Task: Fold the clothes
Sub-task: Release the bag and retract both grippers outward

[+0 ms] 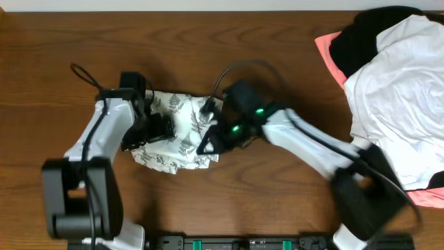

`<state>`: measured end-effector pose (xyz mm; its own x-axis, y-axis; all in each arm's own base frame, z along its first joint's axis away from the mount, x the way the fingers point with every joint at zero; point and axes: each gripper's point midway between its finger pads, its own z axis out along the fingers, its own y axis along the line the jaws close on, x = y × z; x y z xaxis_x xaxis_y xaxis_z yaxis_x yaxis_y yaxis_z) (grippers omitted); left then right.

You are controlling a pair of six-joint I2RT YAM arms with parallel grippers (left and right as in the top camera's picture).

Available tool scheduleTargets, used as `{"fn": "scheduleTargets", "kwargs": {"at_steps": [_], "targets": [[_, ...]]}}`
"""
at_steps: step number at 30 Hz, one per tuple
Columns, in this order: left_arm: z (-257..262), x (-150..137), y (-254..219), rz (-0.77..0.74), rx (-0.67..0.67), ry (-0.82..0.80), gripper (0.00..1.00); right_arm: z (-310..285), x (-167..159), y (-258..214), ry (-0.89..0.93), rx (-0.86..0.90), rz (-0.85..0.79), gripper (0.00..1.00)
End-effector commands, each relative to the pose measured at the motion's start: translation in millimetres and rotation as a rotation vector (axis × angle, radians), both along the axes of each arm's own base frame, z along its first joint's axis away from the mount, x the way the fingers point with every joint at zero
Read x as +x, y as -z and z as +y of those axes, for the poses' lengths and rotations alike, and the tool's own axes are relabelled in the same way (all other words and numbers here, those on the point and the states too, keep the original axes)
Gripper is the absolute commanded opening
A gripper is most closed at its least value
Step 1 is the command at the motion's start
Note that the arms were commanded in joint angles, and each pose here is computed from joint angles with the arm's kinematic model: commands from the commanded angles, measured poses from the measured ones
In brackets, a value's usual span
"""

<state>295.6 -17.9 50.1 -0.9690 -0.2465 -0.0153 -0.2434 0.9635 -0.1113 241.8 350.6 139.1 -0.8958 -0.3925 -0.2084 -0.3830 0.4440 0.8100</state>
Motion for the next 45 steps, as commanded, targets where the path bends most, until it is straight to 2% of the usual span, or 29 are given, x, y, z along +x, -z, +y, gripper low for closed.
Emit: {"fn": "scheduleTargets", "kwargs": {"at_steps": [1,5,8,9,10,11,12,13,22,28,33,36,45], "targets": [[-4,4,-36,-0.124,-0.034,0.002,0.98,-21,29,-25,0.084,-0.043,-0.215,0.08],[-4,6,-68,-0.240,-0.034,0.003,0.98,-57,58,-27,0.242,-0.215,-0.358,0.10],[-11,5,-82,-0.284,-0.074,0.011,0.99,-76,65,-20,0.275,-0.298,-0.376,0.09],[-17,4,-84,-0.289,-0.107,0.018,0.83,-80,64,-17,0.274,-0.312,-0.367,0.09],[-22,4,-86,-0.290,-0.138,0.024,0.59,-85,63,-13,0.272,-0.332,-0.354,0.09],[-26,4,-86,-0.291,-0.160,0.031,0.41,-89,61,-11,0.266,-0.345,-0.346,0.09],[-27,4,-85,-0.288,-0.167,0.031,0.09,-92,60,-9,0.260,-0.357,-0.341,0.09],[-27,5,-84,-0.286,-0.169,0.032,0.06,-95,59,-7,0.260,-0.370,-0.332,0.09],[-30,-5,-47,-0.201,-0.194,0.016,0.06,-123,59,5,0.303,-0.472,-0.285,0.06],[-13,-28,8,-0.102,-0.190,-0.060,0.06,-132,59,7,0.317,-0.489,-0.263,0.05],[4,-56,49,0.011,-0.200,-0.204,0.06,-133,58,8,0.315,-0.492,-0.258,0.05],[6,-64,56,0.049,-0.202,-0.218,0.06,-133,59,8,0.316,-0.491,-0.260,0.05],[0,-60,49,0.029,-0.235,-0.210,0.09,-133,59,8,0.317,-0.491,-0.260,0.05]]}}
